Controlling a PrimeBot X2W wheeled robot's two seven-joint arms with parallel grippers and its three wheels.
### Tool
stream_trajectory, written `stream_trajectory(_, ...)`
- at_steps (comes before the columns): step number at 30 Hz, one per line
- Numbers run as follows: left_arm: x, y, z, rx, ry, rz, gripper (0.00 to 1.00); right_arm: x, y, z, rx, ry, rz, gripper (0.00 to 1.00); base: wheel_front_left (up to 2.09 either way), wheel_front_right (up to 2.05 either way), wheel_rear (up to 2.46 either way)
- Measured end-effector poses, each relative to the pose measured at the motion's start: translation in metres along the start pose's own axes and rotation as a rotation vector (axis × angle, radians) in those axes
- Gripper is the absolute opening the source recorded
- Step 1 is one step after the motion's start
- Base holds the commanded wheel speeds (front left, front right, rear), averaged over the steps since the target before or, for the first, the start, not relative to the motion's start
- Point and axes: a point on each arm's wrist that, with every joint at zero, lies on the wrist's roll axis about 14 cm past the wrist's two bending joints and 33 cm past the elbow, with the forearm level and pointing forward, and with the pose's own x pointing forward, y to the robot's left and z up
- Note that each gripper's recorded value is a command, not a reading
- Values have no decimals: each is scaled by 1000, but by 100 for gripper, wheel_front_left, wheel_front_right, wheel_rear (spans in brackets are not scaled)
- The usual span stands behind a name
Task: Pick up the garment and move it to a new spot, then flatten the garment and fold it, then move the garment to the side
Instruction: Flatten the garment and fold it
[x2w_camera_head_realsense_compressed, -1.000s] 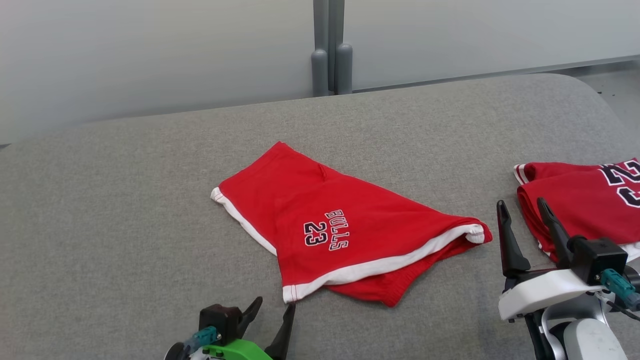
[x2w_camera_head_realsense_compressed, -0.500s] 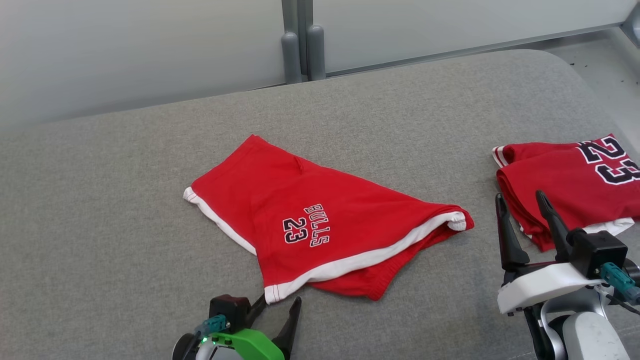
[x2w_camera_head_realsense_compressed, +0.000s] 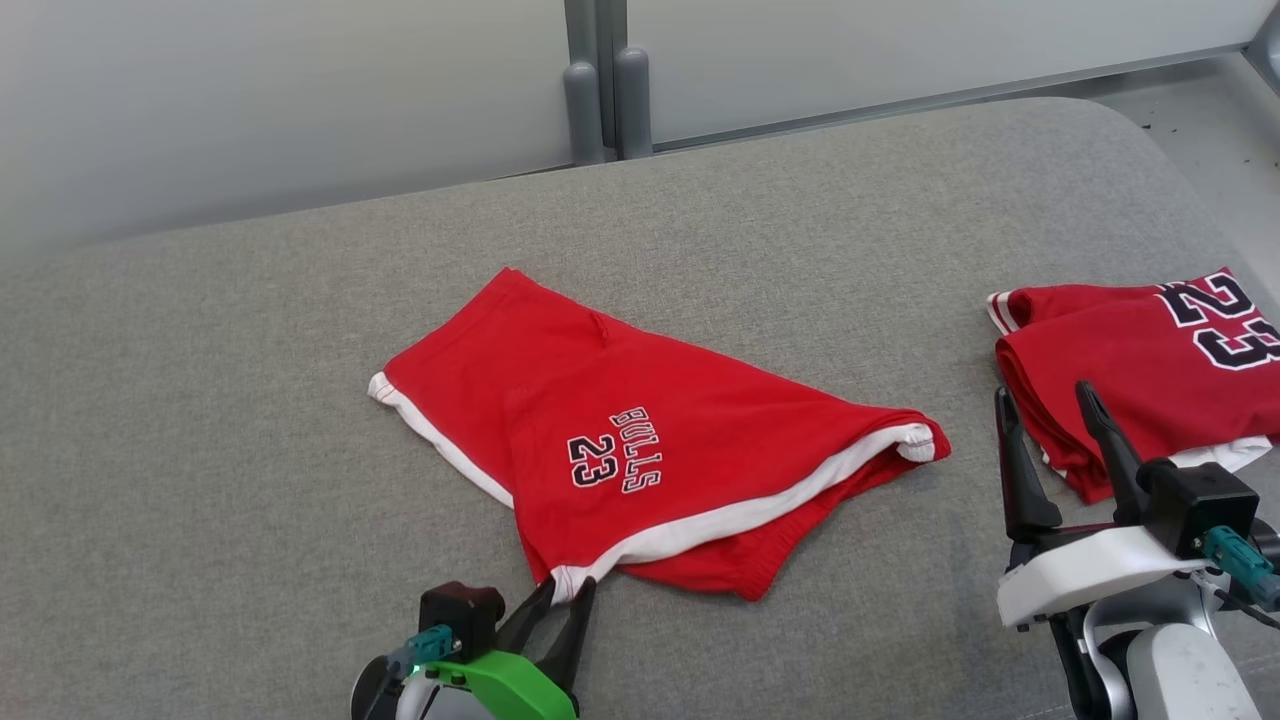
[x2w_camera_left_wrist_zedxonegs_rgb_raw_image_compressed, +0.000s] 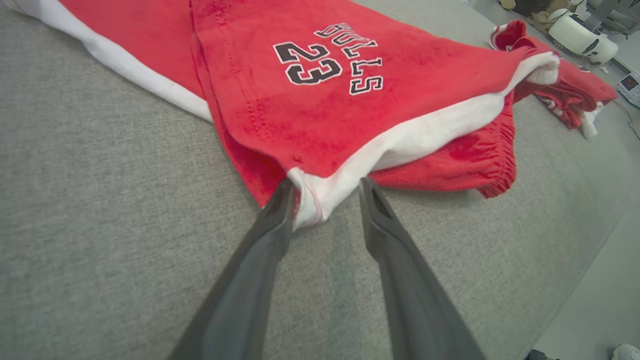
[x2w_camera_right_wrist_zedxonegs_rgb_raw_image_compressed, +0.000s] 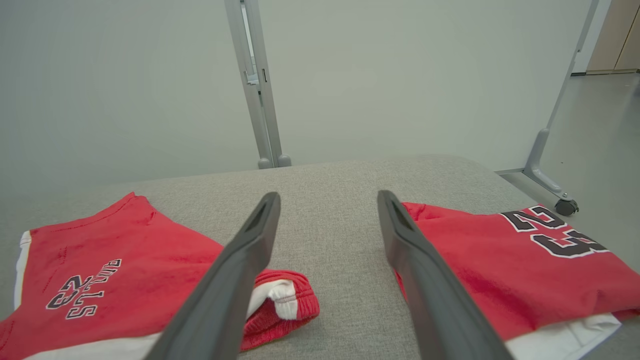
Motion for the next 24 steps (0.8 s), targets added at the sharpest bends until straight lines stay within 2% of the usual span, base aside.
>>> stream_trajectory(2, 0, 0, -1, -8, 5, 1, 29, 1, 1, 1, 0, -3, 2, 100, 0, 0, 0)
stream_trajectory(3, 0, 0, -3, -19, 10, 4, 15, 1, 1, 2, 0, -6, 3, 100, 0, 0, 0)
stream_trajectory(4, 0, 1, -4, -28, 14, 7, 6, 2, 1, 2, 0, -7, 4, 100, 0, 0, 0)
stream_trajectory(5, 0, 3, -6, -28, 21, 12, 0, 2, 1, 2, 0, -7, 4, 100, 0, 0, 0)
stream_trajectory(13, 3, 15, 3, -26, -28, 52, 0, -4, -1, -6, 7, 27, -4, 100, 0, 0, 0)
stream_trajectory(24, -1, 30, 57, 5, -217, 107, 0, -21, 16, -59, 114, 202, 27, 100, 0, 0, 0)
